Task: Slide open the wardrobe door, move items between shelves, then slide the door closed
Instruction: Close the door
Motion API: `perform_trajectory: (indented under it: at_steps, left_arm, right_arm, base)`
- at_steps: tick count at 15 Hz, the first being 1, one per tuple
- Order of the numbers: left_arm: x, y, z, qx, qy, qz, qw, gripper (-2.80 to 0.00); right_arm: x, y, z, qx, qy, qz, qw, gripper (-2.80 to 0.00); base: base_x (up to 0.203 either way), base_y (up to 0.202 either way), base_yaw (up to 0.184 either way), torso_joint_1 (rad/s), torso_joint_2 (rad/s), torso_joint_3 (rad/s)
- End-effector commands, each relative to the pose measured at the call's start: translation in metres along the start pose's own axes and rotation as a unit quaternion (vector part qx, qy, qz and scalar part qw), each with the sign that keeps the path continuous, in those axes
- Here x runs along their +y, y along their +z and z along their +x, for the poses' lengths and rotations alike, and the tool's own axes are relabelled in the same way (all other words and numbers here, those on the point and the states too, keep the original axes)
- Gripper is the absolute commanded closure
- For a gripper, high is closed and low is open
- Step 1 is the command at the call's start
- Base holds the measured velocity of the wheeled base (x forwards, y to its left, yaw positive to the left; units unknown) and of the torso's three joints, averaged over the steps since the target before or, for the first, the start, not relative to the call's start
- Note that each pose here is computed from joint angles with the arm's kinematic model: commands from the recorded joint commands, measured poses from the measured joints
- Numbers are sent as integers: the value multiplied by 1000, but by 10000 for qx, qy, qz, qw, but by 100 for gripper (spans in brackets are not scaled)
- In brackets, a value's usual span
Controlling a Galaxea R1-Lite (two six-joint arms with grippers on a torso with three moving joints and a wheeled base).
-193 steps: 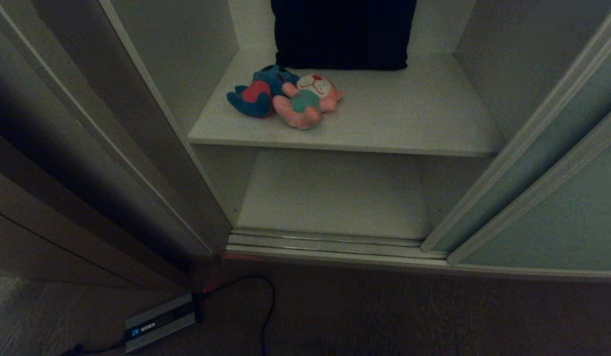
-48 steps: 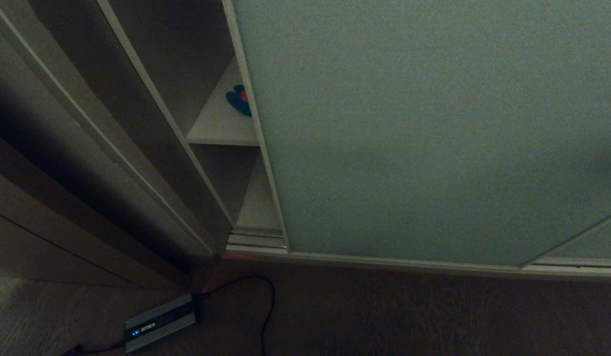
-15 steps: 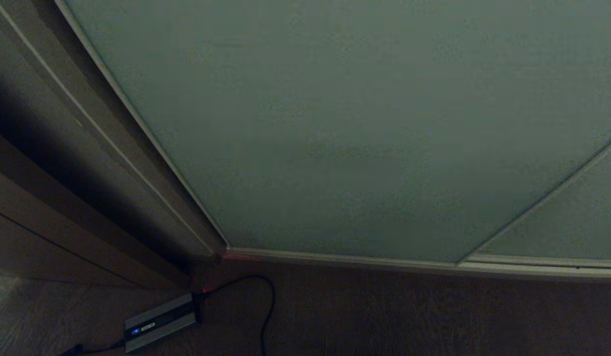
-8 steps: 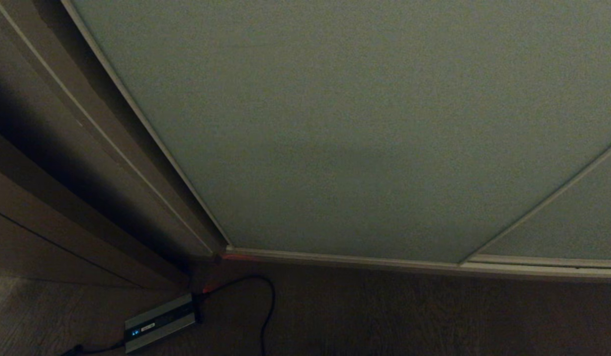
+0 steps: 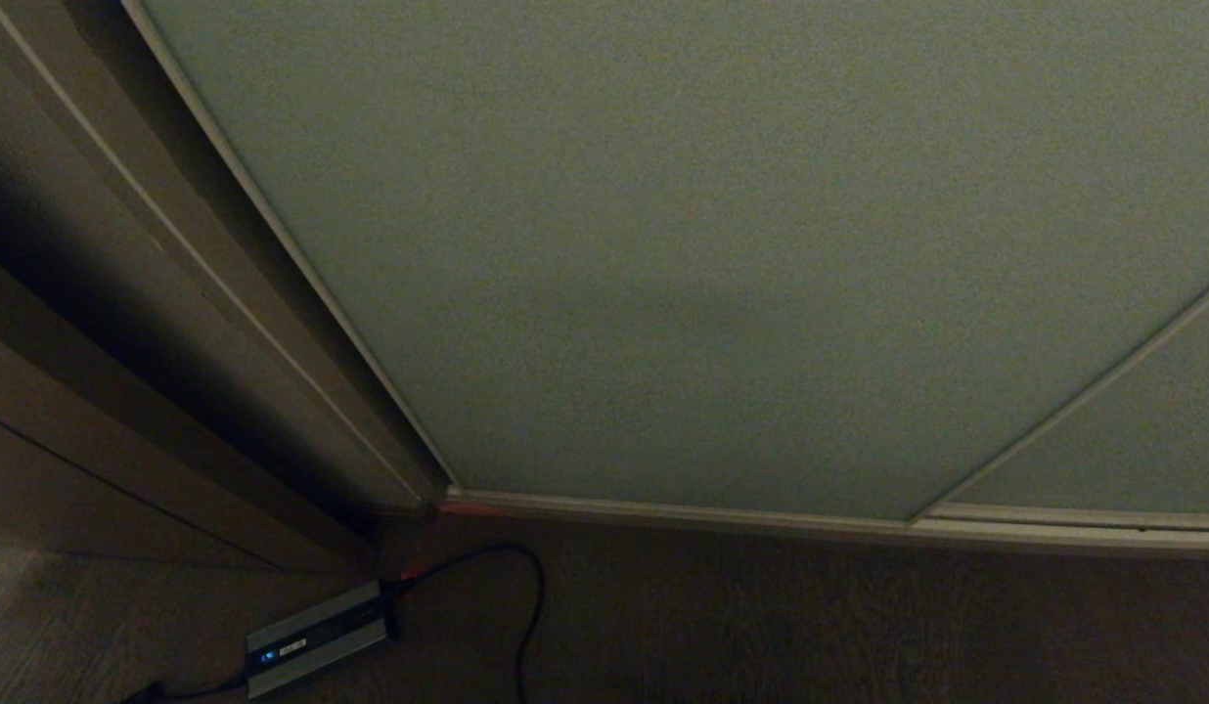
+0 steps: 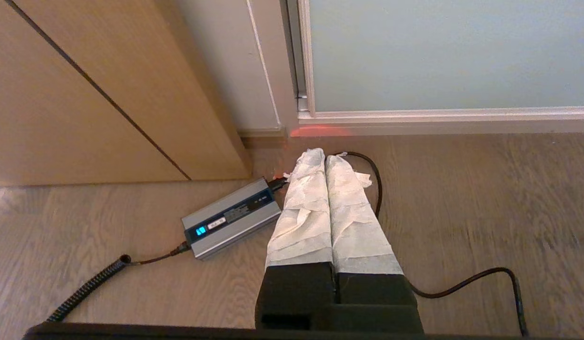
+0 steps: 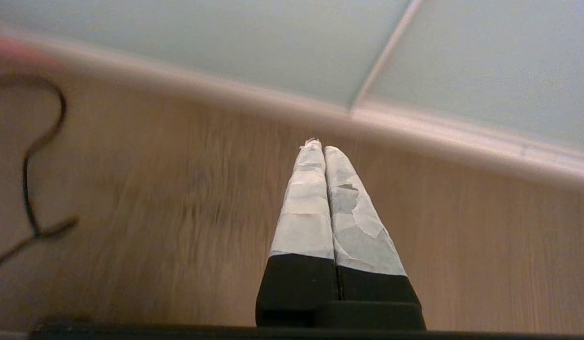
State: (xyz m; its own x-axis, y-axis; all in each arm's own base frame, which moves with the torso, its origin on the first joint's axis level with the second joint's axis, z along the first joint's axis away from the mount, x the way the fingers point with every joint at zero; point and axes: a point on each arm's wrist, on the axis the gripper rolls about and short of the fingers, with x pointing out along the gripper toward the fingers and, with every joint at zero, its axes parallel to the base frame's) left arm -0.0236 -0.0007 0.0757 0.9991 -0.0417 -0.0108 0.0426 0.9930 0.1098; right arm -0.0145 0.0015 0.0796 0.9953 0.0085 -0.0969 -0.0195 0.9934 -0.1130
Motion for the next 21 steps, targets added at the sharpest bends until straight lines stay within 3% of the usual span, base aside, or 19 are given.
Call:
perform_trajectory:
  at_steps: [1, 8, 12, 21]
  left_arm:
    - [0, 0, 0, 7, 1, 0, 10000, 0]
    - [0, 0, 0, 8, 1, 0, 10000, 0]
    - [0, 0, 0, 15, 0, 0, 10000, 0]
    - [0, 0, 0, 8, 1, 0, 10000, 0]
  right_arm:
    - [0, -7, -8, -444, -11, 77, 9990, 0]
    - [0, -7, -7, -404, -5, 172, 9990, 0]
    - [0, -6, -7, -425, -1, 491, 9979, 0]
    - [0, -7, -7, -415, -34, 528, 9977, 0]
  base:
    - [0, 0, 0, 0, 0, 0]
    - [0, 0, 0, 0, 0, 0]
    - [0, 0, 0, 0, 0, 0]
    - [0, 0, 0, 0, 0, 0]
